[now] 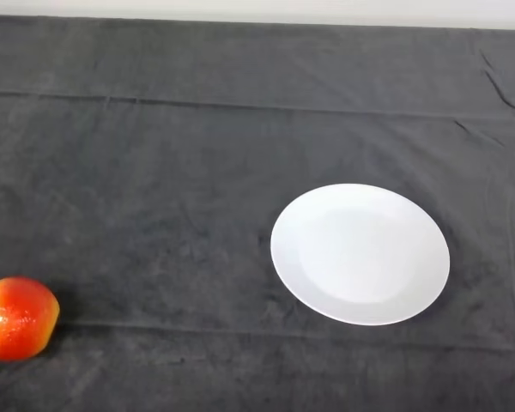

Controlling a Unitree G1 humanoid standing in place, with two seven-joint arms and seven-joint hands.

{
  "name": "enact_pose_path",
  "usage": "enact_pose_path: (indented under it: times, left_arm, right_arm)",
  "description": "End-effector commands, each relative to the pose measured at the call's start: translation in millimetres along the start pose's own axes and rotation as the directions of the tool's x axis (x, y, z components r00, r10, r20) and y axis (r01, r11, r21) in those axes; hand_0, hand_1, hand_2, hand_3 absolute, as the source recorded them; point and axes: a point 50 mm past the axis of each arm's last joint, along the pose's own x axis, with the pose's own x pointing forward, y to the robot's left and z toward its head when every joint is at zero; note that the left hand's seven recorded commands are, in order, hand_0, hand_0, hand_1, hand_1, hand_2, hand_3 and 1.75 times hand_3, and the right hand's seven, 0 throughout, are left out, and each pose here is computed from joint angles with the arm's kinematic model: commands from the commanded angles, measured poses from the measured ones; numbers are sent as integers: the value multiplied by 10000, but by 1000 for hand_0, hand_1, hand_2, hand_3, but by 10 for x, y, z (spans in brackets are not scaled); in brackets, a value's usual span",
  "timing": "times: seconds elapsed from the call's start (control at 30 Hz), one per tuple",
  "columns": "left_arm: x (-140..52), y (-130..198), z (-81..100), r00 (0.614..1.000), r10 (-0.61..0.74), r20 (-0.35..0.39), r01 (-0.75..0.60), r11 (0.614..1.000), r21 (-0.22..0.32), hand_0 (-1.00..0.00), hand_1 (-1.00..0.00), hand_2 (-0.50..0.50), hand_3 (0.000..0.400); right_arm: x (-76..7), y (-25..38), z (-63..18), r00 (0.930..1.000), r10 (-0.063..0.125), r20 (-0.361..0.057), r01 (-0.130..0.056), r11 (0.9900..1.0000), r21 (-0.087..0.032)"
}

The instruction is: Move the apple to the plate

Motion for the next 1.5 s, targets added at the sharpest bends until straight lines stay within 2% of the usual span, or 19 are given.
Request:
enact_pose_path:
  times: [0.03,0.33,0.6,0.93,1.17,1.5]
  left_arm:
    - [-5,-218,121,9961,-707,523,705,9975,65,0,0,0,0]
    - [-27,-440,248,9828,-1398,1207,1370,9901,311,0,0,0,0]
    - [-102,-714,328,9559,-2225,1919,2137,9747,656,0,0,0,0]
    - [-278,-1083,316,9040,-3397,2596,3206,9403,1138,0,0,0,0]
    - [-450,-1387,285,8608,-4209,2860,3975,9071,1385,0,0,0,0]
    - [-646,-1661,244,7984,-5166,3094,4876,8561,1710,0,0,0,0]
  right_arm:
    - [32,71,117,9992,240,316,-240,9997,3]
    - [32,71,117,9992,239,315,-239,9997,1]
    - [32,71,117,9992,239,315,-239,9997,-2]
    - [32,71,117,9992,238,314,-238,9997,-5]
    - [32,71,117,9992,238,314,-238,9997,-7]
    - [32,71,117,9992,237,314,-237,9997,-7]
